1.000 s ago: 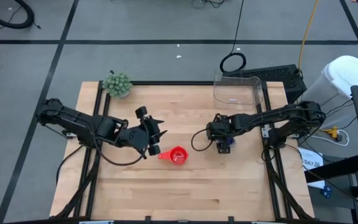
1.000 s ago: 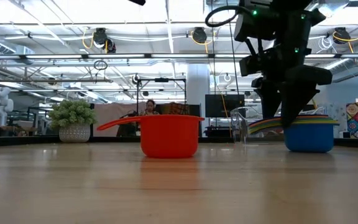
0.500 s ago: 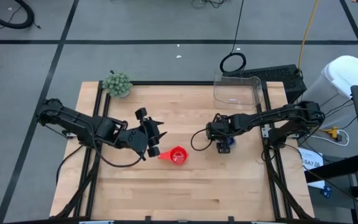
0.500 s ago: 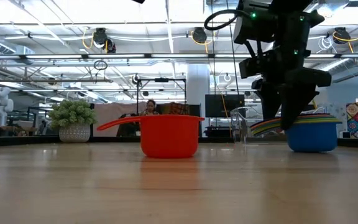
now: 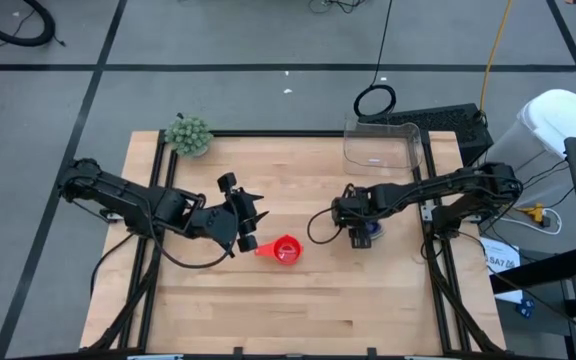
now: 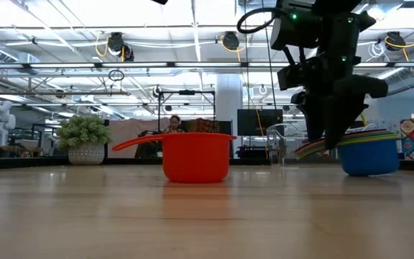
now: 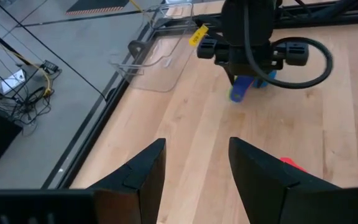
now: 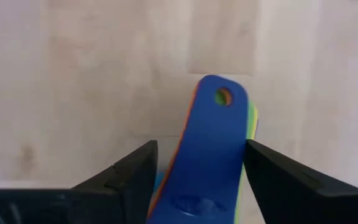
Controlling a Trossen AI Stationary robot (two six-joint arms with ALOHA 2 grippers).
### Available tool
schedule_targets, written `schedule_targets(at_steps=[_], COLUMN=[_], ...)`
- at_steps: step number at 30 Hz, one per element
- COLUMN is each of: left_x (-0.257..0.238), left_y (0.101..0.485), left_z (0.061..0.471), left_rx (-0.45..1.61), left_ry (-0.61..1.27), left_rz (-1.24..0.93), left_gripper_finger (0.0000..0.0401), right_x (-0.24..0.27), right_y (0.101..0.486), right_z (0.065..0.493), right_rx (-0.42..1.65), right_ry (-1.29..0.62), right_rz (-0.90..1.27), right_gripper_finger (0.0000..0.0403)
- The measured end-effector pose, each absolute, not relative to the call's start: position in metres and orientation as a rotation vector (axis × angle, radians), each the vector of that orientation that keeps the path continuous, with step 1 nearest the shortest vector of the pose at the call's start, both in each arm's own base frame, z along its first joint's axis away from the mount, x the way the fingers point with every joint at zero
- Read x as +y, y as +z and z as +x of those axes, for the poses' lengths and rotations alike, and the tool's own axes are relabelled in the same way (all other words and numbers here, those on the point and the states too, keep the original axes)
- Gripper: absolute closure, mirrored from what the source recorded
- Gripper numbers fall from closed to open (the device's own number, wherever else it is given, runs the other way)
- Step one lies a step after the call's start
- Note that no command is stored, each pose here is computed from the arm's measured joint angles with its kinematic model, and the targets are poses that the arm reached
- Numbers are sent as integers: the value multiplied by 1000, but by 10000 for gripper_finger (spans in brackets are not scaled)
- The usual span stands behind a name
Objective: Nest measuring cups in basket
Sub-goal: Stack the measuring cups on top of the orange measuring cup
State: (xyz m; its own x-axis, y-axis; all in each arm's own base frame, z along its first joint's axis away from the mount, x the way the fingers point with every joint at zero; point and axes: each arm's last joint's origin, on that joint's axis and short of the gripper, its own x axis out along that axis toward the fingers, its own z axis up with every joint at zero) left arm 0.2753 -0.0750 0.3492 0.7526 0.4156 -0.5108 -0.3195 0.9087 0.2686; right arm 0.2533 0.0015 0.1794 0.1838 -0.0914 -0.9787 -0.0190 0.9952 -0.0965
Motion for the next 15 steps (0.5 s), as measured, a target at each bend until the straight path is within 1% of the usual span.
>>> schedule_targets(at_steps=[4,7,15], left_x=[-75,-75,-74], left_y=[349,349,349], left_z=[275,275,275], left_rx=[597,597,600], left_ry=[402,403,403], left_rz=[172,172,178], left_gripper_finger=[222,222,222], right_x=[9,14,19], right_y=[179,181,198], right_z=[254,253,254], right_rx=[1382,1376,1349], right_ry=[8,24,4], right_rz=[-75,-92,-151], right_gripper_finger=[188,190,190])
